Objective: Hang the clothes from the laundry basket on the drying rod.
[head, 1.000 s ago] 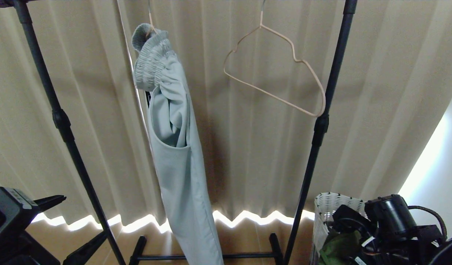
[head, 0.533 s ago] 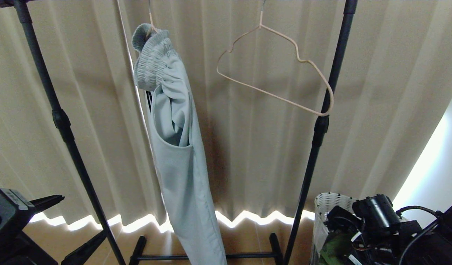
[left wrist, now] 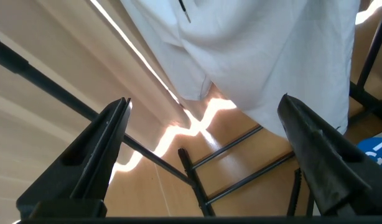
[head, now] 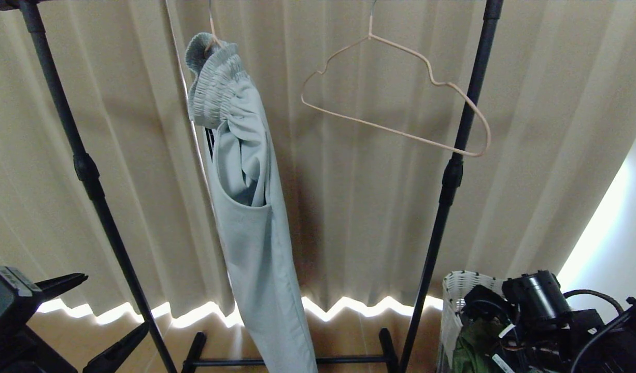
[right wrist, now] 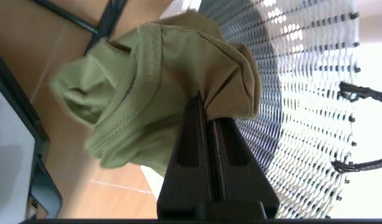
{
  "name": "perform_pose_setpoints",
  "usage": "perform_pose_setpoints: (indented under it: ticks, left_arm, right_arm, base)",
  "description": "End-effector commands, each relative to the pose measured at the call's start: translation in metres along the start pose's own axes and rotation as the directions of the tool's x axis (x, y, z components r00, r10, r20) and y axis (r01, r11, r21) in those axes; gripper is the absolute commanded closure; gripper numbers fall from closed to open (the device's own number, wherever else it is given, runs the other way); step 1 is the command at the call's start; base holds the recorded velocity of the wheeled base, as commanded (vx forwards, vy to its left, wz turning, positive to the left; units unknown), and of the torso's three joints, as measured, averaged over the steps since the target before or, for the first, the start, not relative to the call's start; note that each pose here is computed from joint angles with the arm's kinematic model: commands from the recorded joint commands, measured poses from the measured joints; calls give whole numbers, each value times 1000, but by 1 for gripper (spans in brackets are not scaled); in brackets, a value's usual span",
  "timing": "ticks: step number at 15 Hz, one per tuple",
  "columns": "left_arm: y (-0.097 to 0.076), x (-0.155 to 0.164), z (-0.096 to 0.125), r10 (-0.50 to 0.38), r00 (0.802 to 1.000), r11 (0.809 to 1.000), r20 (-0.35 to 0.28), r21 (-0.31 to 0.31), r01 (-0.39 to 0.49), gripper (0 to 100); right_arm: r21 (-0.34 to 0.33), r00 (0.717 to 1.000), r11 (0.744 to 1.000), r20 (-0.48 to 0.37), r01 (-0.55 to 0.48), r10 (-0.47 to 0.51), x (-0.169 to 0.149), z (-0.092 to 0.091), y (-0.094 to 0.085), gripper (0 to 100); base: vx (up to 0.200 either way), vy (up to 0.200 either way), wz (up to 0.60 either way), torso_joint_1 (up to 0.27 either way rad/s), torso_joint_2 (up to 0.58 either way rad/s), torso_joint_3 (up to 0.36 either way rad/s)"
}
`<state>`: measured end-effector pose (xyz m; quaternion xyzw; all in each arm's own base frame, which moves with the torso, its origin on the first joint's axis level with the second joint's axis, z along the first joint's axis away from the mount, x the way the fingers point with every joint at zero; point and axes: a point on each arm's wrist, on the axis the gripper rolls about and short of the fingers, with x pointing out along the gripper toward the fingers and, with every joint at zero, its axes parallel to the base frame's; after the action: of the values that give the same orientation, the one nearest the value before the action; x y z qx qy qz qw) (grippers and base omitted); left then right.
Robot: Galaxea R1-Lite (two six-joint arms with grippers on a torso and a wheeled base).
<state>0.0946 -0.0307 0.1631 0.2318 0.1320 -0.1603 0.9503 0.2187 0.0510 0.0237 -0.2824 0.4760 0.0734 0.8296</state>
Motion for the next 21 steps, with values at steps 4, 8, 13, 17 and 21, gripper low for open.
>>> perform_pose_setpoints:
  ticks: [4,8,13,17,21]
  left_arm:
    - [0,0,0,1,1000,1000,2,1,-1,0]
    - [-1,0,-2,-3,1000,1000,-5,5,3,0]
    - [-11,-8,4,-119,989,992,84,42,115,0]
    - [-21,-3,13,-224,969,973,101,87,215,0]
    - [-34,12,19,-309,949,946,66,125,300,0]
  right_arm:
    - [55,978,998,205,29,-40,-46,13,-8,100]
    - [104,904,994,427,-15,-31,-90,22,-20,100]
    - [133,754,988,657,-85,-24,-142,35,-35,100]
    - [110,636,988,772,-107,-17,-178,44,-35,100]
    - [66,577,989,817,-131,22,-193,54,-29,100]
  base:
    - [0,0,0,0,0,0]
    - [0,0,0,0,0,0]
    - [0,0,0,0,0,0]
    - [0,0,0,0,0,0]
    - [0,0,0,0,0,0]
